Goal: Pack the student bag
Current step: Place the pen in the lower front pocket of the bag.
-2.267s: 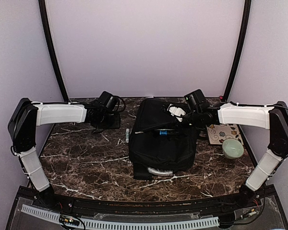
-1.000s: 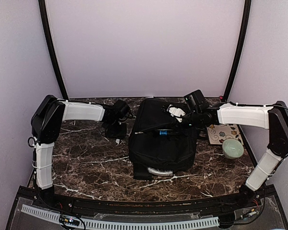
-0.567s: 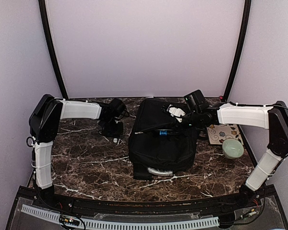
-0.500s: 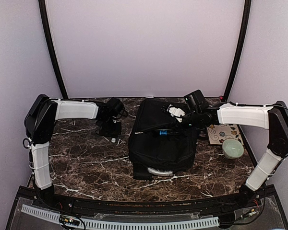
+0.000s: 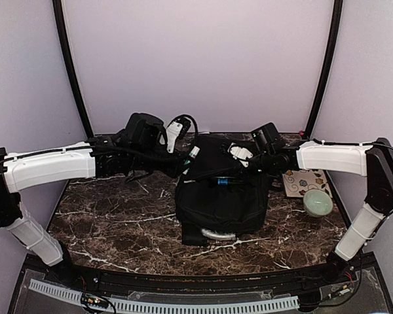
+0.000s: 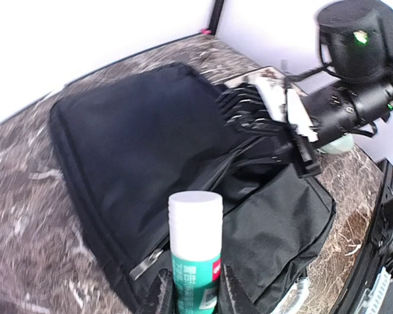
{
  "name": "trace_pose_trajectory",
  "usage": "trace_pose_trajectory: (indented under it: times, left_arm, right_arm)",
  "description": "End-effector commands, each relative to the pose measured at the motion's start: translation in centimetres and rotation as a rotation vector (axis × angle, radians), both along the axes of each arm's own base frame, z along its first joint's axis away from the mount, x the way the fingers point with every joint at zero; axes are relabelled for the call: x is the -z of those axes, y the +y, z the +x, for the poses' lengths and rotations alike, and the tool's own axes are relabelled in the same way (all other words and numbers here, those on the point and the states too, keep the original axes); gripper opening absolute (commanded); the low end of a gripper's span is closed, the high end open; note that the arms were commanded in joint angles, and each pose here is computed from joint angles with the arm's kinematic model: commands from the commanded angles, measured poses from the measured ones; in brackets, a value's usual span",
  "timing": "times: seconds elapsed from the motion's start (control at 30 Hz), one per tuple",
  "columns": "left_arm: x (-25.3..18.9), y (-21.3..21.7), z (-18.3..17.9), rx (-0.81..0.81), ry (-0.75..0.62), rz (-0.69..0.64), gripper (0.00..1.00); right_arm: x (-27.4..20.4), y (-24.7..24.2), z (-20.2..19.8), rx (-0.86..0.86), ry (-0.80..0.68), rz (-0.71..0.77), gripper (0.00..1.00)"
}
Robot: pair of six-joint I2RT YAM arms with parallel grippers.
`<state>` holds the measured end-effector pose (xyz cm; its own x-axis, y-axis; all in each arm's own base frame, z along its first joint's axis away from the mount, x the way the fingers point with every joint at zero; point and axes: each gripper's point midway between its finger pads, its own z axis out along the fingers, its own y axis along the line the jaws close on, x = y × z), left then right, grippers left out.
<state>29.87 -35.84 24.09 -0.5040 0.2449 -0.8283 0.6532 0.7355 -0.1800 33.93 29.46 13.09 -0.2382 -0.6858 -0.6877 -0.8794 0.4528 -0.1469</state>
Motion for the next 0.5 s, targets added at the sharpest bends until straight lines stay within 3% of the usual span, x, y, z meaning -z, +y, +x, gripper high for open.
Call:
trace_pose_trajectory:
  times: [0.0,0.13,0.37,0.47]
  left_arm:
    - [-0.3,-2.9,-1.2,0.177,-0.149,0.001,0.11]
    - [0.6,-5.8,-3.4,0.310,-0.298,0.088,0.11]
    - [5.6,-8.4,-3.7,0.419,-0.533,0.463,0.10]
    - [7.1,-9.6,-4.2,0.463,-0.595,0.555,0.10]
  right_arm:
    - [-1.0,1.8,-0.9,-0.054,0.021,0.061,0.00]
    - [-1.0,1.8,-0.9,-0.052,0.024,0.063,0.00]
    - [-1.3,1.9,-1.1,-0.057,0.025,0.071,0.00]
    - [-1.5,1.9,-0.9,-0.054,0.013,0.072,0.00]
